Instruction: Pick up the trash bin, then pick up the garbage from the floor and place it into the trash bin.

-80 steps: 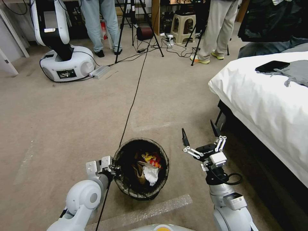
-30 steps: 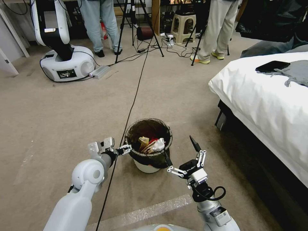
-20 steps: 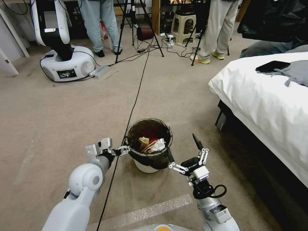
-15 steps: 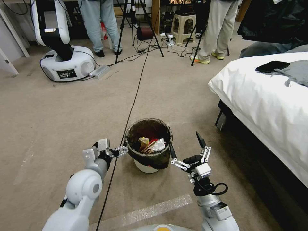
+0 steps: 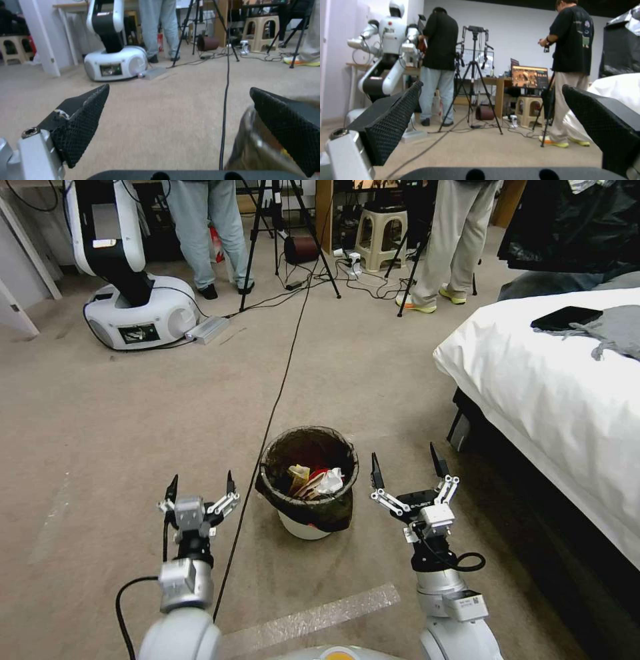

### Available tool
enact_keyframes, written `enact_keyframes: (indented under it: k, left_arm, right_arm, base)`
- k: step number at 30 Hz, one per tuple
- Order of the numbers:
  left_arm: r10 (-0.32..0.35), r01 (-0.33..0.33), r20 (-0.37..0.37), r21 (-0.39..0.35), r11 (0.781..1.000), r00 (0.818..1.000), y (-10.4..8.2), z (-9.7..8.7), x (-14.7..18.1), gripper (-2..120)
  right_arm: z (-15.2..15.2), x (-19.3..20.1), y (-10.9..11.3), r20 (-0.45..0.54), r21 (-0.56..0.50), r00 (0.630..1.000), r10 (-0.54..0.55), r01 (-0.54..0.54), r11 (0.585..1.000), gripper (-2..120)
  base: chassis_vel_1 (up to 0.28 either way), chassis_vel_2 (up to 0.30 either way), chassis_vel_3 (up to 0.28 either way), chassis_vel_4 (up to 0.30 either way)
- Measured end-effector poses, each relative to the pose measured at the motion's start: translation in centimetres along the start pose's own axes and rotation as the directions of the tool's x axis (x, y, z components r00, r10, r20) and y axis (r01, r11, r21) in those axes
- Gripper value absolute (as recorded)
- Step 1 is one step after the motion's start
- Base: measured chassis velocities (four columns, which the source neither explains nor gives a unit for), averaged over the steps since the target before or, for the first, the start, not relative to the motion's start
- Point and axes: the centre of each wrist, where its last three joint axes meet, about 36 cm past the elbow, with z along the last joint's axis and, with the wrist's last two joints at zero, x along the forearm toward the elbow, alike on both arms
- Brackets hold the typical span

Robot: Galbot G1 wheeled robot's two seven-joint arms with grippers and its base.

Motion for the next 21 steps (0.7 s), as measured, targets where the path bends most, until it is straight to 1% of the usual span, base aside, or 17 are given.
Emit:
enact_keyframes:
  k: [1,3,4,8,21]
  left_arm:
    - [0.000,0.000,0.000,0.000,1.000,1.000,0.0,0.0,0.0,100]
    - [-0.011,0.011,0.014,-0.011,1.000,1.000,0.2,1.3,0.7,100]
    - [-0.012,0.013,0.016,-0.015,1.000,1.000,0.2,1.6,0.9,100]
    - [-0.014,0.014,0.018,-0.019,1.000,1.000,0.3,1.8,0.9,100]
    - [-0.016,0.016,0.012,-0.017,1.000,1.000,0.3,1.8,0.8,100]
  right_arm:
    - [0.0,0.0,0.0,0.000,0.000,1.000,0.000,0.000,1.000,100]
    - [0.3,0.3,-0.4,-0.011,0.011,1.000,0.006,-0.006,1.000,100]
    - [0.4,0.4,-0.6,-0.015,0.016,1.000,0.009,-0.008,1.000,100]
    - [0.5,0.5,-0.8,-0.017,0.021,1.000,0.012,-0.012,1.000,100]
    - [0.6,0.5,-0.8,-0.017,0.020,1.000,0.010,-0.010,1.000,100]
  base:
    - [0.000,0.000,0.000,0.000]
    - [0.000,0.000,0.000,0.000]
    - [0.000,0.000,0.000,0.000]
    - [0.000,0.000,0.000,0.000]
    - [0.000,0.000,0.000,0.000]
